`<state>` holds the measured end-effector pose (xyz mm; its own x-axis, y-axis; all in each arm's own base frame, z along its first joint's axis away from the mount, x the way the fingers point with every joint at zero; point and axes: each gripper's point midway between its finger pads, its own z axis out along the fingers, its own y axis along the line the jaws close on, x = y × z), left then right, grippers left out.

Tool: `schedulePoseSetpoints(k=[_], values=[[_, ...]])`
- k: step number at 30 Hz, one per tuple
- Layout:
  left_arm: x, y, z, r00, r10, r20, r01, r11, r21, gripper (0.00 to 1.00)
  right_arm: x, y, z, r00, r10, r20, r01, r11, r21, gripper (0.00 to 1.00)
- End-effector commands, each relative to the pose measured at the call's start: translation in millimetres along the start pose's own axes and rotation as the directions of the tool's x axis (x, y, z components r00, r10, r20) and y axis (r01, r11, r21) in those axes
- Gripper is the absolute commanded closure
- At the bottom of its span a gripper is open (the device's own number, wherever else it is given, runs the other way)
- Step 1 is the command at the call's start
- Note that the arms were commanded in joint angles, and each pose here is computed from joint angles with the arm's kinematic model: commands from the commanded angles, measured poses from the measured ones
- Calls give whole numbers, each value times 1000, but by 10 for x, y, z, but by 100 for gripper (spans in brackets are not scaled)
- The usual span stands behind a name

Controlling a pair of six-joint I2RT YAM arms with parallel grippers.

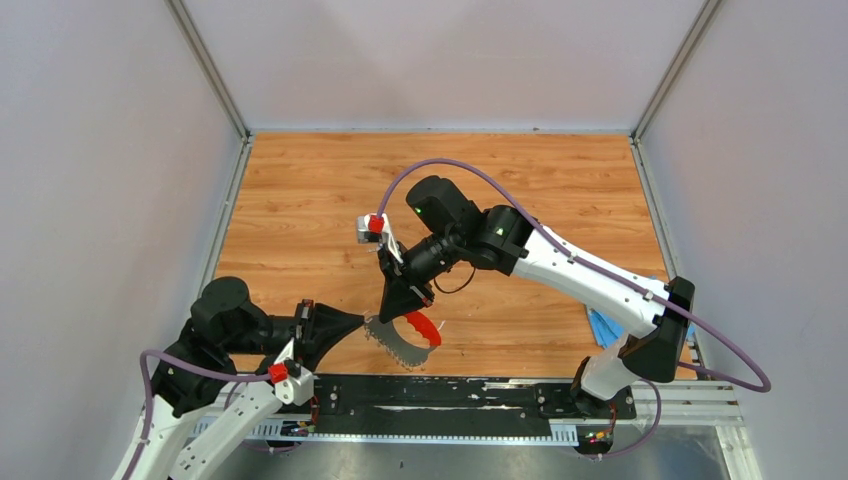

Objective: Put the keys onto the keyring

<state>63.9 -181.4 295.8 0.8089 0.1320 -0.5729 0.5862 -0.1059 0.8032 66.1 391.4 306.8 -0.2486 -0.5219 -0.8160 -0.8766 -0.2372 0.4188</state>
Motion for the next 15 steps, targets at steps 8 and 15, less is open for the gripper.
schedulePoseSetpoints(k=[8, 15], values=[[-74, 30, -14, 1000, 0, 17, 0, 1000, -2, 100, -34, 59, 27, 1000, -3, 8, 4, 1000, -22, 100], [-86, 119, -23, 998, -64, 1, 64, 998, -15, 100, 20, 24, 35, 1000, -1, -1, 1, 1000, -11, 100]])
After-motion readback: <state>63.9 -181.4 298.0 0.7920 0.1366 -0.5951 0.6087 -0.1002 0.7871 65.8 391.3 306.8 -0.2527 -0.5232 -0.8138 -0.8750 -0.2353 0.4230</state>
